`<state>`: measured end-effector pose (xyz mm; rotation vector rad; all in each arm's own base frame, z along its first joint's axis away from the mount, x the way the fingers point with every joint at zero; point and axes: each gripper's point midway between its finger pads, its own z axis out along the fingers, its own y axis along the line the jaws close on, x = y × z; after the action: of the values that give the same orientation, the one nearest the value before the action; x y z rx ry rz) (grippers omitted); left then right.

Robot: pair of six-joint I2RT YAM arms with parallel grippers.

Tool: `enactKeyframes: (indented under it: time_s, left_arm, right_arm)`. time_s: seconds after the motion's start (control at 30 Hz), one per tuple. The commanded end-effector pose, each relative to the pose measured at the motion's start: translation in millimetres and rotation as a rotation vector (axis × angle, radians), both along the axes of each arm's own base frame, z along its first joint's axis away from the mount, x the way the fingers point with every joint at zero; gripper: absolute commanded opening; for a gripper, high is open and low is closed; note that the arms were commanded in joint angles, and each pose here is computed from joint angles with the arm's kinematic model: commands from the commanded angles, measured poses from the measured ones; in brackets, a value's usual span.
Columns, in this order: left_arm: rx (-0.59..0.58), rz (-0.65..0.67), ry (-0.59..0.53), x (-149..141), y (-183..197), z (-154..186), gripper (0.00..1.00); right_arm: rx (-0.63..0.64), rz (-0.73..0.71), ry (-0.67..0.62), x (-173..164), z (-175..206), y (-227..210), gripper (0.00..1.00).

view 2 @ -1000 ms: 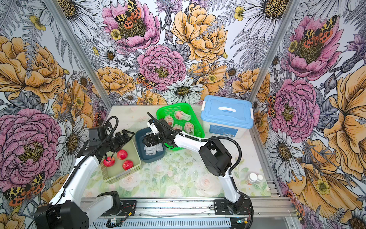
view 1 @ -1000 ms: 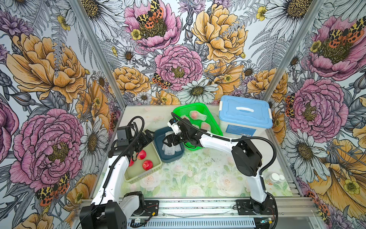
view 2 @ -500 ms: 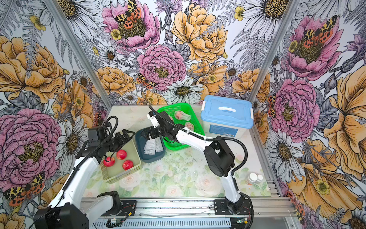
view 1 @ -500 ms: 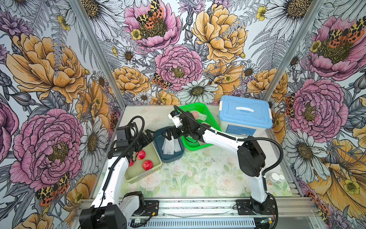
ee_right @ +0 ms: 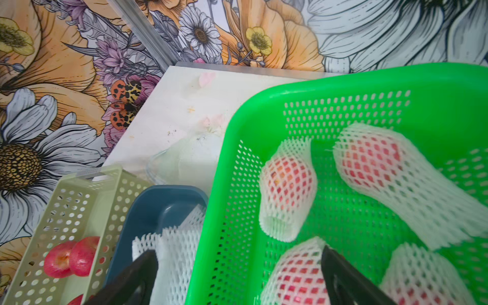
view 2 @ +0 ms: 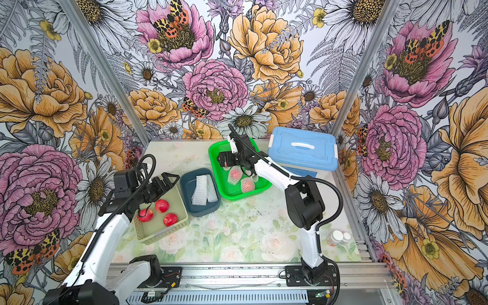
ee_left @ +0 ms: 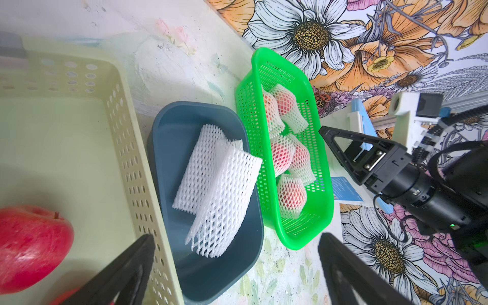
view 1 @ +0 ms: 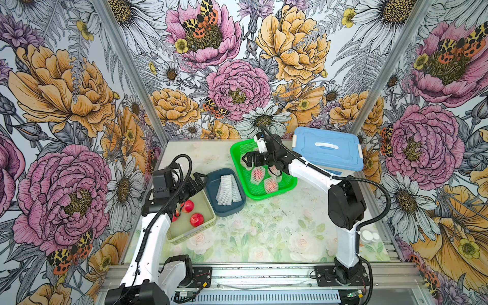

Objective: Remove foam nets from apples
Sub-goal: Place the foam net into the storage box, then pick up the apple from the basket.

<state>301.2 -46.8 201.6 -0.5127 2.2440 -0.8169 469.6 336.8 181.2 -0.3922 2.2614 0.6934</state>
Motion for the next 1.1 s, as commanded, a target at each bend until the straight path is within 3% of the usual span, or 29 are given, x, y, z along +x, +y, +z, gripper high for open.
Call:
enactKeyframes:
  time_s: [0.0,0.53,1.07]
  left_arm:
    - [0.006,-0.021,-0.032,-0.7,-1.1,3.3,0.99]
    - [0.006,-0.015,-0.037,-2.5,-0.6,4.2,0.99]
    - [0.005,-0.017,-0.048,-4.0,-1.1,6.9,0.99]
  right_arm:
    - [-0.095,-0.047,0.012,-3.2,-14.1,-19.0,1.00]
    - [-0.241,-0.139,0.119,-22.7,-80.9,-27.8,0.99]
    - [-0.321,-0.182,0.145,-15.2,-112.7,-28.6,0.94]
